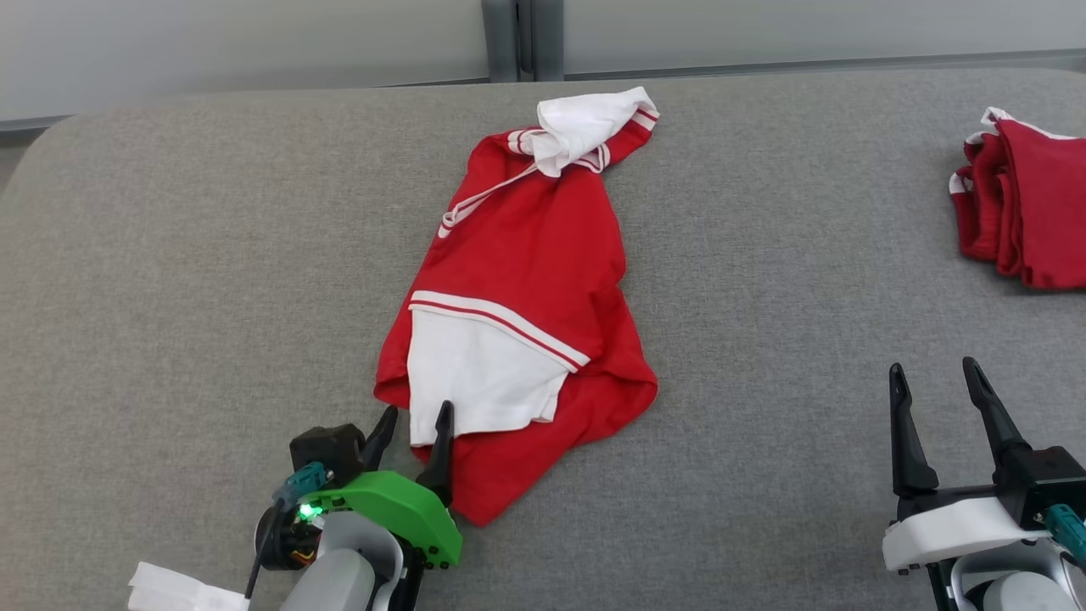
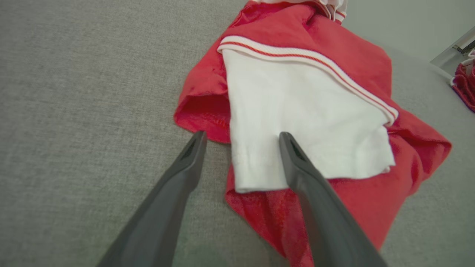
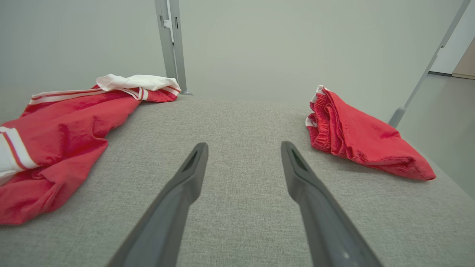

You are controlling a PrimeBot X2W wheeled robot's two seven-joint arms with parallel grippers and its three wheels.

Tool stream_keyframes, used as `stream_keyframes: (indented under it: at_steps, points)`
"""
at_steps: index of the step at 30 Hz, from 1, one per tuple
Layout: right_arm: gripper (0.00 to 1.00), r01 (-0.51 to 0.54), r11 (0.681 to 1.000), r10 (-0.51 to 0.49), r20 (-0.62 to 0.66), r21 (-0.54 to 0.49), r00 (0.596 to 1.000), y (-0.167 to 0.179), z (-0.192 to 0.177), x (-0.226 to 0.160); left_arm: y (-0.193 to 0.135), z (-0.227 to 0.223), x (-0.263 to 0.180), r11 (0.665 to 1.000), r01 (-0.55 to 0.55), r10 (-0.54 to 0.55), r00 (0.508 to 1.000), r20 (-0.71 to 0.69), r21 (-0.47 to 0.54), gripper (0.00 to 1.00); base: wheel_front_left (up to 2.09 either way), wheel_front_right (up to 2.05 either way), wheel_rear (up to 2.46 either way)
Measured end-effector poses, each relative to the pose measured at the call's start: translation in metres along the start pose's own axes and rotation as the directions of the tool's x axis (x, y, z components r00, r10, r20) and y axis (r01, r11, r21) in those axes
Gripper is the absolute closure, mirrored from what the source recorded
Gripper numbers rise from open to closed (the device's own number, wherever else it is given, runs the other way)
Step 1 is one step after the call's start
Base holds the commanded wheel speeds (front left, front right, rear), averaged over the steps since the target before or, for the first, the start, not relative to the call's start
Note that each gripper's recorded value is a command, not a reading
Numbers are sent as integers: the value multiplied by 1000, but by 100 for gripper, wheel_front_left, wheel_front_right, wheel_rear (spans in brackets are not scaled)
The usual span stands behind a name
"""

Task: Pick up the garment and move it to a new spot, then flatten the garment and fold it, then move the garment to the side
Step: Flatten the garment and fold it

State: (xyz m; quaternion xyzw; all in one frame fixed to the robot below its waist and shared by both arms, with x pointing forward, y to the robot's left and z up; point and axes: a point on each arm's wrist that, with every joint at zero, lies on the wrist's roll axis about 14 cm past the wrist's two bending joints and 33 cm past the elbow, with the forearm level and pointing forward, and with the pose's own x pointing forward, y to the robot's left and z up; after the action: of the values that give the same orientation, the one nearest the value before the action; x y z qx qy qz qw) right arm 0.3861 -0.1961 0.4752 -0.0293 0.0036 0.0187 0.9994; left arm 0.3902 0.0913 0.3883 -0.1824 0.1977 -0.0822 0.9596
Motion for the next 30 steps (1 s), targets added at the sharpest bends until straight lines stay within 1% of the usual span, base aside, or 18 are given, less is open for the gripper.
stream_keyframes:
  at_steps: [5,13,15,16,17,19,20,21,22,26,30]
  points:
    - [0,20,1000,-20,-7,-2,1000,-6,-2,-4,1,-4,4,1000,-3,3,1000,-7,-2,0,0,0,0]
    - [0,21,1000,-21,-2,3,1000,-6,0,-5,-6,3,5,1000,17,-17,1000,22,7,0,0,0,0]
    - [0,22,1000,-22,-4,5,1000,-6,-1,-5,-8,2,5,1000,19,-19,1000,23,9,9,0,0,0]
    - [0,23,1000,-23,-6,7,1000,-6,-1,-5,-8,2,6,1000,20,-20,1000,22,12,22,0,0,0]
    - [0,24,1000,-24,-7,7,1000,-7,-2,-6,-9,2,6,1000,22,-22,1000,22,13,29,0,0,0]
    - [0,26,1000,-26,-11,8,1000,-7,-3,-6,-10,0,6,1000,27,-27,999,17,16,54,0,0,0]
    - [0,28,1000,-28,-12,8,1000,-8,-3,-6,-11,-1,7,999,30,-30,999,14,19,62,0,0,0]
    - [0,30,1000,-30,-13,9,999,-9,-3,-7,-12,-1,7,999,33,-33,999,14,21,84,0,0,0]
    - [0,32,999,-32,-14,9,999,-9,-4,-7,-14,-1,8,999,41,-42,999,13,29,100,0,0,0]
    - [0,47,999,-47,-17,16,999,-13,-4,-10,-26,13,14,993,83,-87,995,45,80,100,0,0,0]
    - [0,62,998,-61,-17,27,998,-17,-4,-15,-45,43,23,984,137,-150,982,113,117,100,0,0,0]
